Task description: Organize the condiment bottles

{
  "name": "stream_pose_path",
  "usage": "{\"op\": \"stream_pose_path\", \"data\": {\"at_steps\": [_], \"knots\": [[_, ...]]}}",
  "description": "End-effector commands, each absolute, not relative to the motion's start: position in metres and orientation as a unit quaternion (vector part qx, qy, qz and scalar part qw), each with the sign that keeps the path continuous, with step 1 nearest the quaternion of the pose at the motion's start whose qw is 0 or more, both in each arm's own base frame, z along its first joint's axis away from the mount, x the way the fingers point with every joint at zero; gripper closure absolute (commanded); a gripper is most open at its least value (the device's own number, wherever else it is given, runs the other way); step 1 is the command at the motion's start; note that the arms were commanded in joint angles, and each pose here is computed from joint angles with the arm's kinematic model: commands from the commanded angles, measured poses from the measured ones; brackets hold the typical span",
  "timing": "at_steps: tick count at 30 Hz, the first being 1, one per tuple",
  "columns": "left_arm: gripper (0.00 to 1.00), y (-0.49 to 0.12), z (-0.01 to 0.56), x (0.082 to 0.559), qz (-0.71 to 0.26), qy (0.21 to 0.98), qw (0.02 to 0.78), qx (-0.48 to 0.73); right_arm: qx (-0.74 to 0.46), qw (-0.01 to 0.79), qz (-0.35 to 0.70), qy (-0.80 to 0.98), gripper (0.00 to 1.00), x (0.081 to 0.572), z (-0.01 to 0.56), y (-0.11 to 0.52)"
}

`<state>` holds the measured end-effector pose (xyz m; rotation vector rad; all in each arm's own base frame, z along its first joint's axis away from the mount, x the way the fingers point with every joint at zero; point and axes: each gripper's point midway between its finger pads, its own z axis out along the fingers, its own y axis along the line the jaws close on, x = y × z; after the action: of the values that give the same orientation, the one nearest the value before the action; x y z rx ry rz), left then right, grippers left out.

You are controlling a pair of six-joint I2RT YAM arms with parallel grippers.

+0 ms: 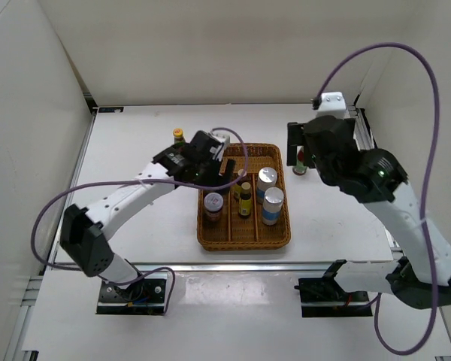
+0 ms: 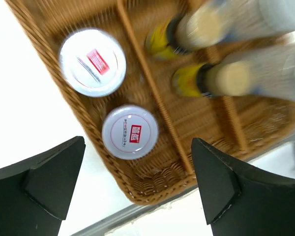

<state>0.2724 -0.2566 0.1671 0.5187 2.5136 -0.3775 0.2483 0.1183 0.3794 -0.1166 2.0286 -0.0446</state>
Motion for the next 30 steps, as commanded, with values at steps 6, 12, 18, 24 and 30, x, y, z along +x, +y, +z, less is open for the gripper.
{"op": "stream_pose_path", "data": {"at_steps": [6, 12, 18, 24, 30], "knots": [[0.0, -0.167, 0.304, 0.28, -0.086, 0.887, 0.436, 0.124, -0.015, 0.464, -0.032, 0.885, 0.0, 0.355, 0.344, 0.123], [0.0, -0.088, 0.276, 0.279, -0.008, 0.905, 0.423, 0.054, 0.039, 0.451, 0.064, 0.889, 0.05, 0.404, 0.318, 0.106], [0.0, -0.051, 0.239, 0.271, 0.027, 0.895, 0.445, -0.027, 0.07, 0.389, 0.082, 0.915, 0.16, 0.437, 0.268, 0.083], [0.0, -0.039, 0.231, 0.263, 0.034, 0.889, 0.455, -0.041, 0.084, 0.348, 0.075, 0.931, 0.21, 0.455, 0.227, 0.073], [0.0, -0.039, 0.228, 0.263, 0.034, 0.889, 0.454, -0.04, 0.091, 0.31, 0.087, 0.942, 0.32, 0.46, 0.195, 0.069]]}}
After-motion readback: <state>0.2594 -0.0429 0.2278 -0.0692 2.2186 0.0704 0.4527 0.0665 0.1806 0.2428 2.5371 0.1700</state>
